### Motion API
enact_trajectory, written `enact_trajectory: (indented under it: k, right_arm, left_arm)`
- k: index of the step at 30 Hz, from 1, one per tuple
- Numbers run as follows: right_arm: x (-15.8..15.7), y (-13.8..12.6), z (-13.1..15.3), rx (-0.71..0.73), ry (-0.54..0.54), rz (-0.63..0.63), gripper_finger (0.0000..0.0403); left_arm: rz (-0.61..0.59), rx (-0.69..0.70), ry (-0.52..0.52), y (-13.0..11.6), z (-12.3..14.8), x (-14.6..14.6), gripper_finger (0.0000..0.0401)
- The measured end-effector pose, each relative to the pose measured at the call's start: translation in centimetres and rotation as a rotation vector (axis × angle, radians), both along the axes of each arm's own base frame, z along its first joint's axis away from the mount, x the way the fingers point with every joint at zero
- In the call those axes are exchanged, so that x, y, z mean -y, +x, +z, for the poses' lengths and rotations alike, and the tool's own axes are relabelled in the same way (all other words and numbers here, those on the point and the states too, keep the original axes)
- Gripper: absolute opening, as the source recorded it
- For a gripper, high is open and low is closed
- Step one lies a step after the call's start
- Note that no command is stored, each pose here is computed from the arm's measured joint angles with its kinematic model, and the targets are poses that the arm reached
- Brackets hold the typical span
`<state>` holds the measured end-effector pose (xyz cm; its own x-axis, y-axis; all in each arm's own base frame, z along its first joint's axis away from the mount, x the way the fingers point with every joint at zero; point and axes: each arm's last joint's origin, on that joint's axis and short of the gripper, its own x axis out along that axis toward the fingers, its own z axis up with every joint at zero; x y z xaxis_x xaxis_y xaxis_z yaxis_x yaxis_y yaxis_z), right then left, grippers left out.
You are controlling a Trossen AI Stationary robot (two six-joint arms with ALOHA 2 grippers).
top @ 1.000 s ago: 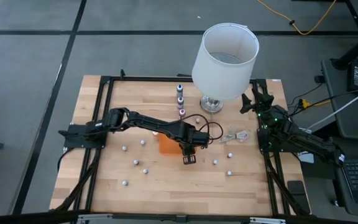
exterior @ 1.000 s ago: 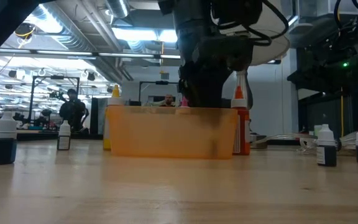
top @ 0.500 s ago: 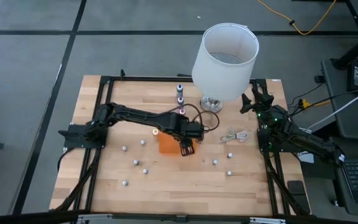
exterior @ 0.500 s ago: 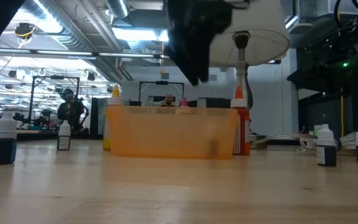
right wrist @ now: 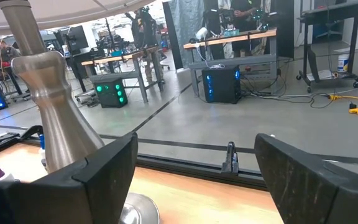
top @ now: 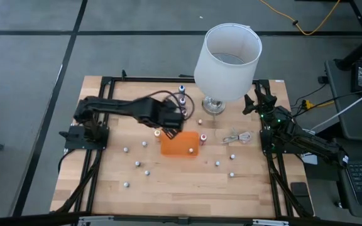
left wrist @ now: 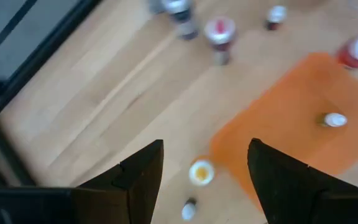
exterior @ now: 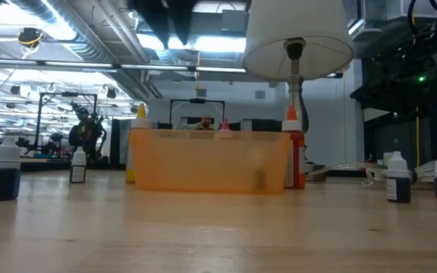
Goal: Pick & Place food coloring
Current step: Put the left small red food coloring bottle into the orange bin
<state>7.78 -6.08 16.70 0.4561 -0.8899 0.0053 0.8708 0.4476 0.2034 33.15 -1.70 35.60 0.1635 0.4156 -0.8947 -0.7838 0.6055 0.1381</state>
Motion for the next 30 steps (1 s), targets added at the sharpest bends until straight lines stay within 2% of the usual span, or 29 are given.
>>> enact_trajectory:
  k: [7,14,20,30]
  right_arm:
    - [0.0,0.0,0.0,0.000,0.000,0.000,0.0323]
    - [0.0,0.0,0.0,0.000,0.000,0.000,0.0323]
    - [0.0,0.0,0.0,0.000,0.000,0.000,0.0323]
    - [0.0,0.0,0.0,0.000,0.000,0.000,0.0323]
  left_arm:
    - [0.179,0.077,-0.022,-3.8,0.8,-0.4,0.0222]
    - [0.354,0.059,-0.048,-7.5,-1.7,0.0,0.0221]
    - [0.462,0.006,-0.088,-9.7,-4.3,0.8,0.0221]
    - [0.556,-0.077,-0.161,-12.3,-8.4,2.7,0.0221]
